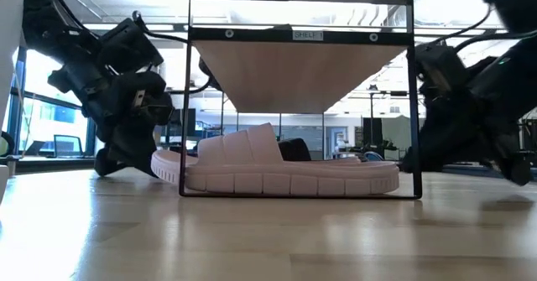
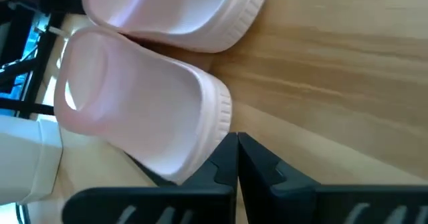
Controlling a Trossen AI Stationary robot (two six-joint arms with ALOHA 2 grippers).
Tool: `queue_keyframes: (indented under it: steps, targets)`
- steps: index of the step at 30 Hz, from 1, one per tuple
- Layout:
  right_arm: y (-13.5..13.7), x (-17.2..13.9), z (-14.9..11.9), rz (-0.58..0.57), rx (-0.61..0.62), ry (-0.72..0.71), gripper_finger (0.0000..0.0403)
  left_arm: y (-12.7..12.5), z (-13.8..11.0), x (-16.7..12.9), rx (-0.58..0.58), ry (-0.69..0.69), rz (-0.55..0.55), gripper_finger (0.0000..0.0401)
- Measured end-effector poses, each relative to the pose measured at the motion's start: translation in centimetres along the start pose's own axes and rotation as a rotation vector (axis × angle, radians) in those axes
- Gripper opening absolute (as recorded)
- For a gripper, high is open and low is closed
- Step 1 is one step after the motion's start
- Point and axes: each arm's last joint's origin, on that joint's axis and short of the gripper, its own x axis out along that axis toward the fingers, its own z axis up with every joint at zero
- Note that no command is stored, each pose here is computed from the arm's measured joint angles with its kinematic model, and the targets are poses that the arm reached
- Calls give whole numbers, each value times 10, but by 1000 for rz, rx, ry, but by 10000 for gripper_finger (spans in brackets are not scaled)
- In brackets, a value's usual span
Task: Pick and place slides into the shelf
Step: Adjust the slippers under the shelf
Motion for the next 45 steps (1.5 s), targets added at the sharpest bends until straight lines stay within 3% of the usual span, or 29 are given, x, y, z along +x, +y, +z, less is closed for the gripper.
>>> queue_keyframes:
  steps: [8,16,19,25,28,33,39,45]
  targets:
    - [-8,-33,18,-113,12,-82,0,-2,2,-4,-3,-25,-8,0]
    - [-27,-58,74,-289,126,-198,0,-6,5,-12,-24,-79,4,0]
    - [-42,-62,96,-249,154,-193,0,-5,3,-14,-48,-75,24,0]
    - [-88,-60,119,17,300,-229,0,-4,2,-14,-71,-64,38,0]
    - [-103,-58,127,67,346,-247,0,-4,3,-14,-76,-75,28,0]
    - [-104,-62,149,35,318,-264,0,-5,4,-14,-97,-87,18,0]
    - [-110,-53,168,-20,314,-139,0,-5,5,-14,-119,-113,29,0]
    - [-111,-31,181,52,316,-99,0,-5,6,-14,-144,-123,36,0]
